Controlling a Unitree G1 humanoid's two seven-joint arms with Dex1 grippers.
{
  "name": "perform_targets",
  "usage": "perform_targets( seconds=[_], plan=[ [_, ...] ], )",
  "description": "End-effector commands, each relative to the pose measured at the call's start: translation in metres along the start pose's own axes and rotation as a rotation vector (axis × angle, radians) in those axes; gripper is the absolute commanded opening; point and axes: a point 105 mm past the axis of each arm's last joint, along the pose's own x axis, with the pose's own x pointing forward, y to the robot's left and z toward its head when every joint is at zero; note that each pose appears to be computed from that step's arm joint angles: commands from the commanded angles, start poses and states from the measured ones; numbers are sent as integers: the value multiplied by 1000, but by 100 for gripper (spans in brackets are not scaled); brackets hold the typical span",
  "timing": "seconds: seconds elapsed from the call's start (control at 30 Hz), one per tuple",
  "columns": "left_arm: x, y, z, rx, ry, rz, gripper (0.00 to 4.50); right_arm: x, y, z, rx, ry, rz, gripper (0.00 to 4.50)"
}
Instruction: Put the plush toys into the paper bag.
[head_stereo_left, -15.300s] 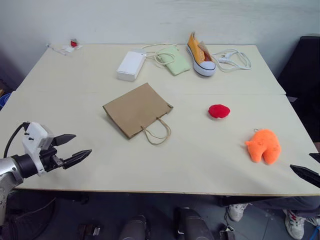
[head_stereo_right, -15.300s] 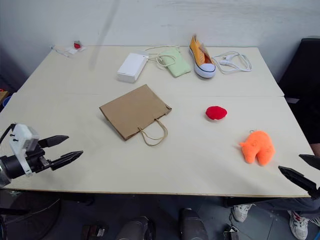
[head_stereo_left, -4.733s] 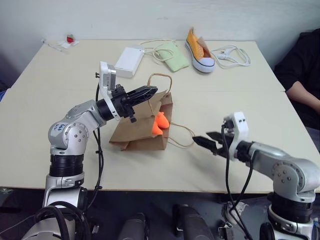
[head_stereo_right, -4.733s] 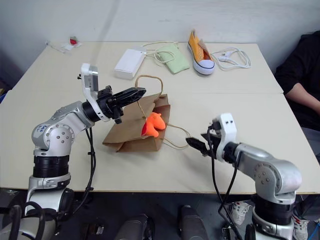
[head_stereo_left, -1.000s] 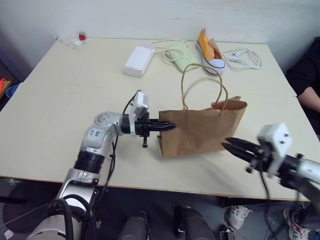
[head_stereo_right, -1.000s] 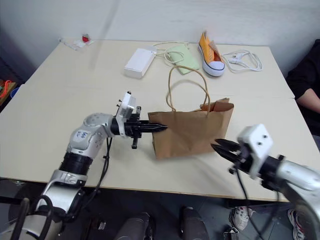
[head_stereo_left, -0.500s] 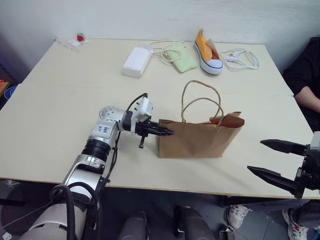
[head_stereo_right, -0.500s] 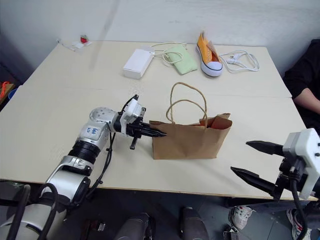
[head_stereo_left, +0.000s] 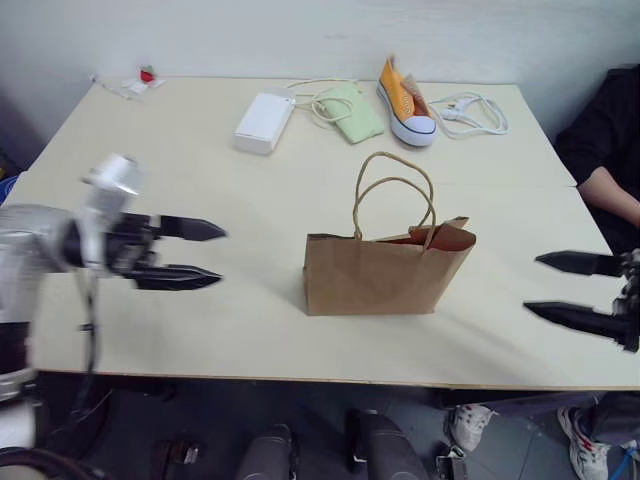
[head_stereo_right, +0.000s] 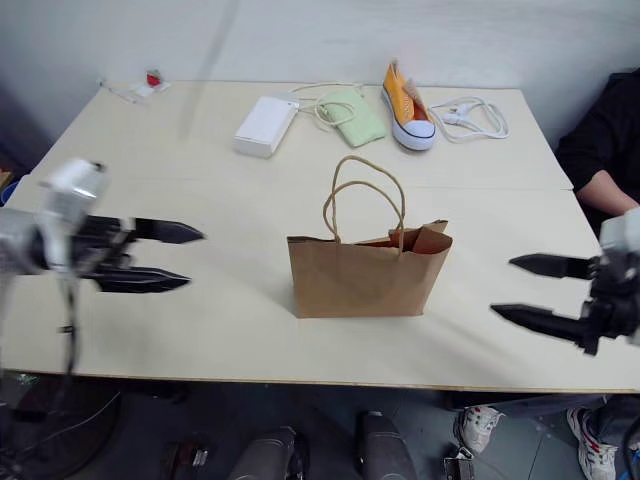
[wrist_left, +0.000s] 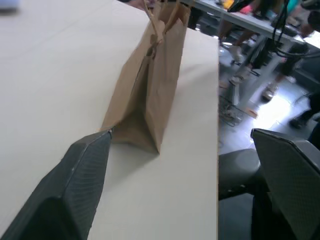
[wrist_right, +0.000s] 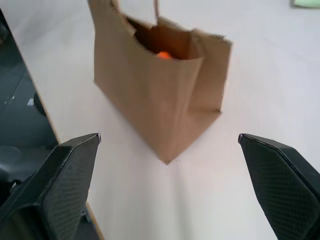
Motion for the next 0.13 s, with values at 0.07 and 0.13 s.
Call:
perform_targets(
  seconds=[0.07, 0.13],
  plan=[
    [-12, -5, 12, 8, -55, 85, 447, -3, -11, 20, -26, -45, 4, 450],
    [-10, -9, 9, 21, -44, 94, 447, -2, -13, 21, -27, -48, 4, 450]
  ],
)
